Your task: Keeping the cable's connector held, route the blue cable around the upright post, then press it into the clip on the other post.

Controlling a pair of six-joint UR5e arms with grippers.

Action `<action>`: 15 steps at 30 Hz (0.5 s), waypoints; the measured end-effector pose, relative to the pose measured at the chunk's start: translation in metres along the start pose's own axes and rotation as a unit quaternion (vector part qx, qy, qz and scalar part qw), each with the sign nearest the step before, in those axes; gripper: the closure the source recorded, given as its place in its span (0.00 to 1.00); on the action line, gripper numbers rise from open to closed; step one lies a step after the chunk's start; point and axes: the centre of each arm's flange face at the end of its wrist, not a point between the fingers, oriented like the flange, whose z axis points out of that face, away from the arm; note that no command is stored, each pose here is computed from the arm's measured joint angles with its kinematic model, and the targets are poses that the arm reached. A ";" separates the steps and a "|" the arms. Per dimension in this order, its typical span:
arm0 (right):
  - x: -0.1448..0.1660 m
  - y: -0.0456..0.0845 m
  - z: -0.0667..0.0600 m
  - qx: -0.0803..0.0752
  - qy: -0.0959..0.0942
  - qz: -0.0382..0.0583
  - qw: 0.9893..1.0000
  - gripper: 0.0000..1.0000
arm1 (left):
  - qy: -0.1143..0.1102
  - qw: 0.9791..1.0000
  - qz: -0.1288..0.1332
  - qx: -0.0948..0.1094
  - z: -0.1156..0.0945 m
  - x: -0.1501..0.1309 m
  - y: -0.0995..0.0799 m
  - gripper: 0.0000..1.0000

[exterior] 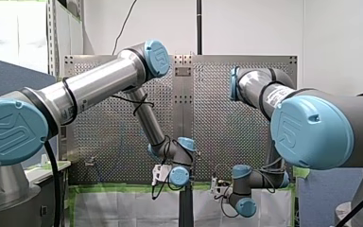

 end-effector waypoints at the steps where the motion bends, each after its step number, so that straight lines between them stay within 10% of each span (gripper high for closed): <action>1: 0.000 0.000 0.000 0.000 0.000 0.000 1.000 1.00 | 0.001 1.000 0.002 -0.003 0.001 0.000 0.001 0.75; 15: 0.000 -0.001 0.000 0.003 0.000 0.000 1.000 1.00 | 0.021 1.000 0.016 0.005 0.009 0.004 0.012 0.60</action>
